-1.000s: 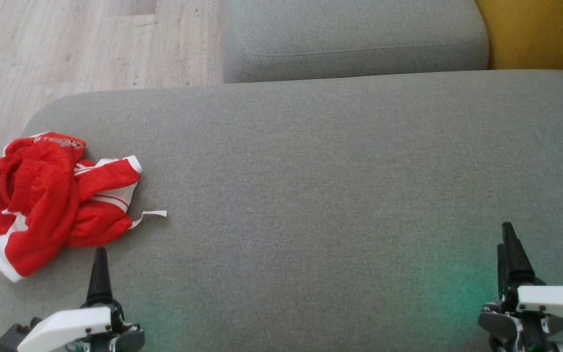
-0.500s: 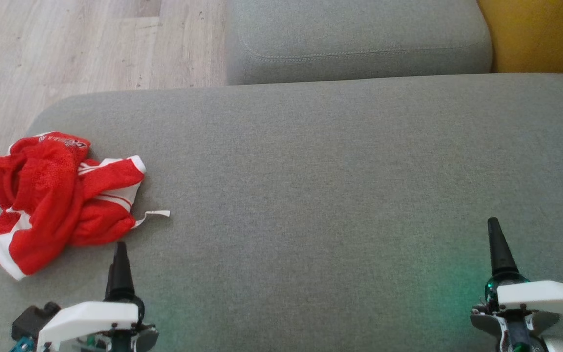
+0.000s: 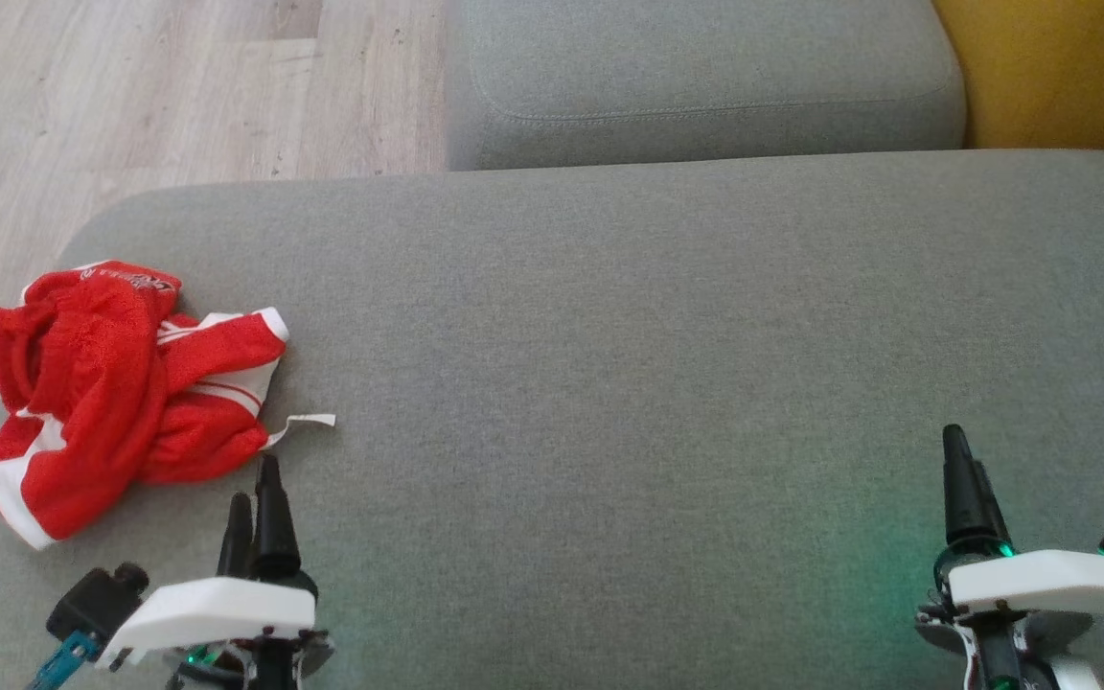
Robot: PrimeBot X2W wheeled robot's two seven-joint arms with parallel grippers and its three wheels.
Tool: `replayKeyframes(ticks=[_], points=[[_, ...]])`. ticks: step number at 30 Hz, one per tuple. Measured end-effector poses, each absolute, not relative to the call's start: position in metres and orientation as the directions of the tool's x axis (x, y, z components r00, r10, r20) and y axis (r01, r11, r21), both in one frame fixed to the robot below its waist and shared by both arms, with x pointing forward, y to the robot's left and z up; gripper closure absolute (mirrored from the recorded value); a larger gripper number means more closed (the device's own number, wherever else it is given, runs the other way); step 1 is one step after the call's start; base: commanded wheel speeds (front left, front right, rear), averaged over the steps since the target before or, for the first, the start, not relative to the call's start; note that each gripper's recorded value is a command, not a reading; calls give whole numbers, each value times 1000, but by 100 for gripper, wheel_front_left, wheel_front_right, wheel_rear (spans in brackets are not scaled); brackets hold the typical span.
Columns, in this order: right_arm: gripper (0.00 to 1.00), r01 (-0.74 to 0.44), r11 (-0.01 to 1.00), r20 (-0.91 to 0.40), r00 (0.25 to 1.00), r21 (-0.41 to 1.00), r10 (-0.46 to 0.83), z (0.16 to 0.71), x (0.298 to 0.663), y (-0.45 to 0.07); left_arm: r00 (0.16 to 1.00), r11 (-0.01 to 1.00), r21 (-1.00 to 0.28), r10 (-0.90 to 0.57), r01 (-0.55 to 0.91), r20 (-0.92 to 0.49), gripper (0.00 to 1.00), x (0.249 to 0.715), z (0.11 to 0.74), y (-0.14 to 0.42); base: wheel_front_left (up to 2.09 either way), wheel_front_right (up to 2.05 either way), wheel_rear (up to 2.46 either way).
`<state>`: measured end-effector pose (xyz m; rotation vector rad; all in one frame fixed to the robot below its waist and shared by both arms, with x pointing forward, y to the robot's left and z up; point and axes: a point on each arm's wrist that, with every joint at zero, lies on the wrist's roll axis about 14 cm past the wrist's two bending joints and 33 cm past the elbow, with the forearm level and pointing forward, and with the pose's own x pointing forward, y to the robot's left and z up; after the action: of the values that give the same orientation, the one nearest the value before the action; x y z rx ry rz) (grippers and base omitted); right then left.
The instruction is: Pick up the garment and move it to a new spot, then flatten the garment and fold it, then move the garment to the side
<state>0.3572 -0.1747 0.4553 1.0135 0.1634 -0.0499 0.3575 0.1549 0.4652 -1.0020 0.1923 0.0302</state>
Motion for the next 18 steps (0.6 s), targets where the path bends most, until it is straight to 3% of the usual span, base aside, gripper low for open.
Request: replayKeyframes(ticks=[18], points=[[0,61,704,-122,992,707,37,462,350,-171,989,719,-694,-72,-36,-127,0,357,478,141,0,0,0]])
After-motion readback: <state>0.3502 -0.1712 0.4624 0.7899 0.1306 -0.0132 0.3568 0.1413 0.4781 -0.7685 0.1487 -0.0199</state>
